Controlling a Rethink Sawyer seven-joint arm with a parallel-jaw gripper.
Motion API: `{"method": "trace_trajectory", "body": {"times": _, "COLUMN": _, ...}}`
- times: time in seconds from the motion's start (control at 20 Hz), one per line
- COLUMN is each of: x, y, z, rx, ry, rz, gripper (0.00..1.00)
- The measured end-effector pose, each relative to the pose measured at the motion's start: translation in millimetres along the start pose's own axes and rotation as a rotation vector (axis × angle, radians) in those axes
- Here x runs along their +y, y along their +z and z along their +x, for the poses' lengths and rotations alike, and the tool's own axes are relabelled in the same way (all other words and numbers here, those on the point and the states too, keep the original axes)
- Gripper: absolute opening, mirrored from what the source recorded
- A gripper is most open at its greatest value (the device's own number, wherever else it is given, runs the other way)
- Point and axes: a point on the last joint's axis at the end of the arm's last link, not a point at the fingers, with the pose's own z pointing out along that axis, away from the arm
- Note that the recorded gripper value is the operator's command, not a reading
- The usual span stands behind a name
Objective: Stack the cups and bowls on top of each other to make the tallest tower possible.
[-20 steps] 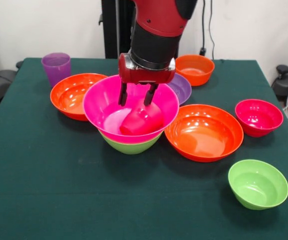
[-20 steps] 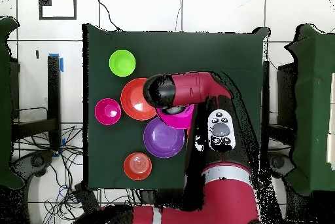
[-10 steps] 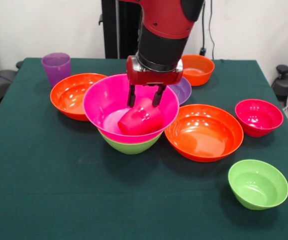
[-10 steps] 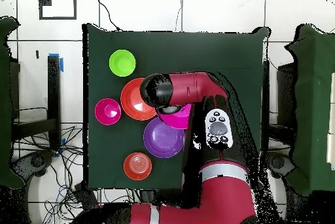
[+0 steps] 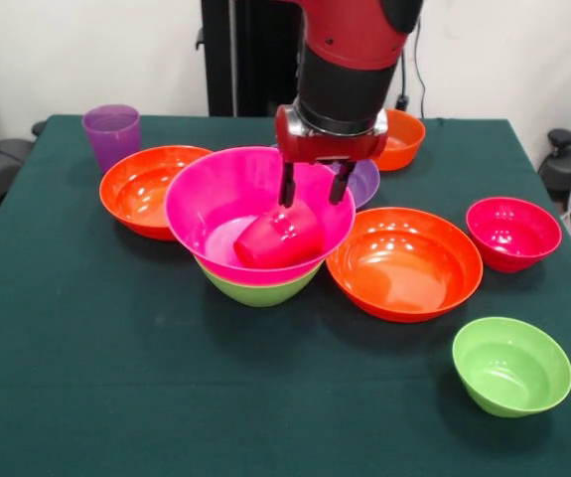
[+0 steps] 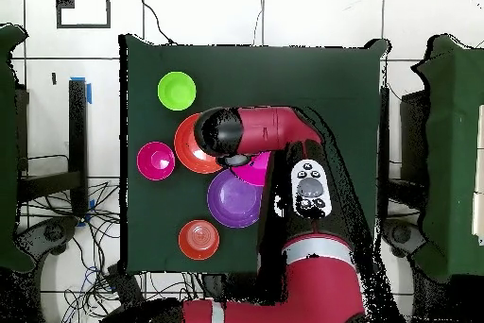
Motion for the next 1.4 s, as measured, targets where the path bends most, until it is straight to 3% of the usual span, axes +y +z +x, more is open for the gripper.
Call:
{"method": "trace_trajectory", "body": {"times": 0.5, "x": 12.5, "y": -10.1, "z": -1.1, "rx": -0.01, "ry": -0.007, "rz": -0.013, "gripper": 1.0}}
{"method": "trace_trajectory", "body": {"times": 1.4, "x": 39.9, "y": -12.4, "z": -2.2, "rx": -0.009, "ry": -0.051, "rz": 0.004, "gripper": 1.0}}
